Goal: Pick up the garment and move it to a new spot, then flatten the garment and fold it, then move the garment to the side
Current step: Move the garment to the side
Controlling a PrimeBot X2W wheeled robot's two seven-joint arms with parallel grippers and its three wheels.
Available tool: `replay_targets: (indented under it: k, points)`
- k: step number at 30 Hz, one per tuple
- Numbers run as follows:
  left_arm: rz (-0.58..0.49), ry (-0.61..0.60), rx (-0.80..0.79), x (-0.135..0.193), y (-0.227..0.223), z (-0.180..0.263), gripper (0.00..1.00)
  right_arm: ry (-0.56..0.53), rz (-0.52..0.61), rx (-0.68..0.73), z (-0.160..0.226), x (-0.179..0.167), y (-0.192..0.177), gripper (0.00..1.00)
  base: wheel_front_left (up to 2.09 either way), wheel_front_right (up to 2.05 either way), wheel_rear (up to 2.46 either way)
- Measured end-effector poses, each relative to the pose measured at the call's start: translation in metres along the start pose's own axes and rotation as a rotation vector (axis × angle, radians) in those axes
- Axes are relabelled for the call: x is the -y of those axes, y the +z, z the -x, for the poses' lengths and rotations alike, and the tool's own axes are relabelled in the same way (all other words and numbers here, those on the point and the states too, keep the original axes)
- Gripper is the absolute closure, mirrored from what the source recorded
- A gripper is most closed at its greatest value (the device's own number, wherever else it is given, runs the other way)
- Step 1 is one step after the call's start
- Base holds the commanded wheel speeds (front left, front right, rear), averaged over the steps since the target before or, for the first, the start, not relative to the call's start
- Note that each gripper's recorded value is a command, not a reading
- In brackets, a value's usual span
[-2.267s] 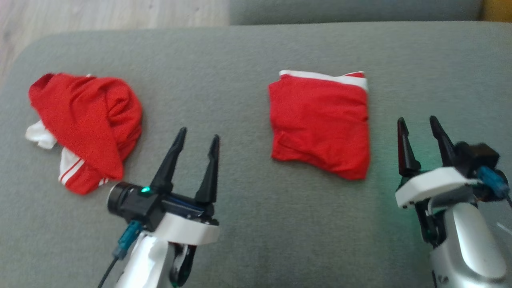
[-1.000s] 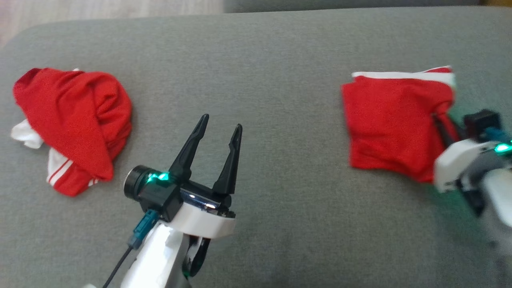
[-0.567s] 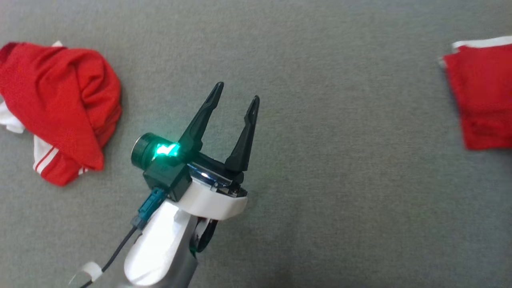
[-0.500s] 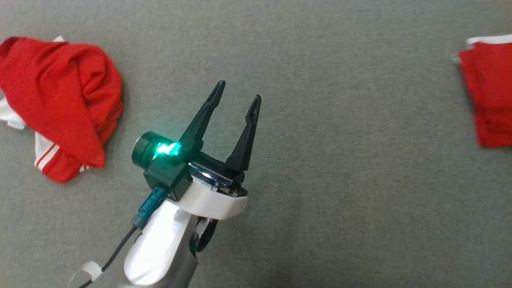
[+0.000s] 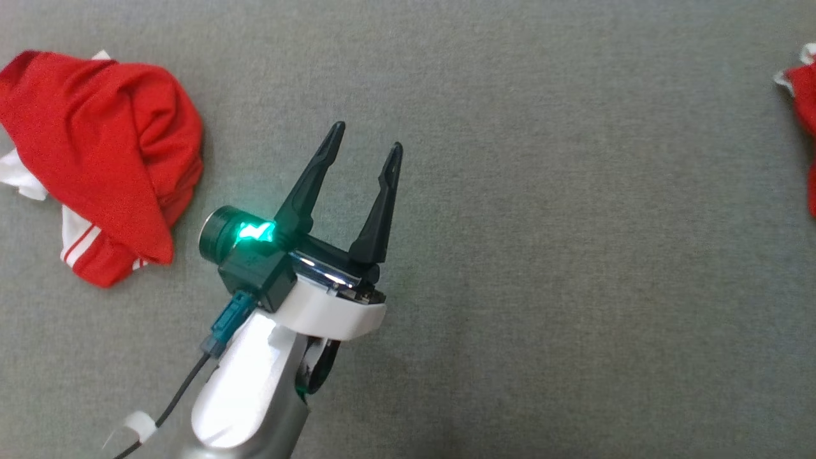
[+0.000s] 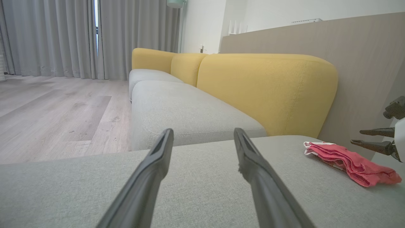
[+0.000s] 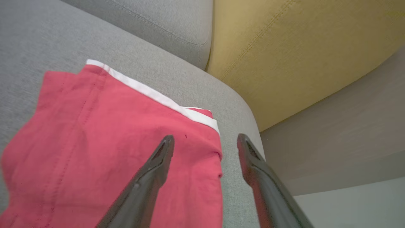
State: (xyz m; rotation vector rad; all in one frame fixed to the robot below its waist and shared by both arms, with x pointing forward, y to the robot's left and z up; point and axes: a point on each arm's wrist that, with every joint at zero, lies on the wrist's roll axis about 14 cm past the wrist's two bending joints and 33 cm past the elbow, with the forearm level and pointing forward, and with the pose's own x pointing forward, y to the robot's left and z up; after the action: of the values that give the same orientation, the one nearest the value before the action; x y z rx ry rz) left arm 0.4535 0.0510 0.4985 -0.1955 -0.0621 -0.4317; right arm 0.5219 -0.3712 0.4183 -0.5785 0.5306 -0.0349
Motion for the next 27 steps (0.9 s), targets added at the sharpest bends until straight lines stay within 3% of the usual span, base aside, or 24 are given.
replay_targets:
  k: [6, 12, 20, 27]
  points:
    - [-0.015, -0.002, 0.045, 0.004, 0.02, 0.002, 0.0, -0.009, -0.105, 0.152, 0.015, -0.011, 0.037, 0.0, 0.0, 0.0, 0.0]
    - [-0.009, 0.041, 0.054, 0.002, 0.027, 0.02, 0.0, 0.076, -0.269, 0.385, 0.047, -0.061, 0.096, 0.0, 0.0, 0.0, 0.0]
    - [0.018, 0.124, 0.092, -0.009, 0.042, 0.05, 0.0, 0.165, -0.579, 0.566, 0.111, -0.114, 0.131, 0.0, 0.0, 0.0, 0.0]
    - [0.026, 0.156, 0.081, -0.008, 0.039, 0.078, 0.0, 0.215, -0.711, 0.613, 0.162, -0.151, 0.127, 0.0, 0.0, 0.0, 0.0]
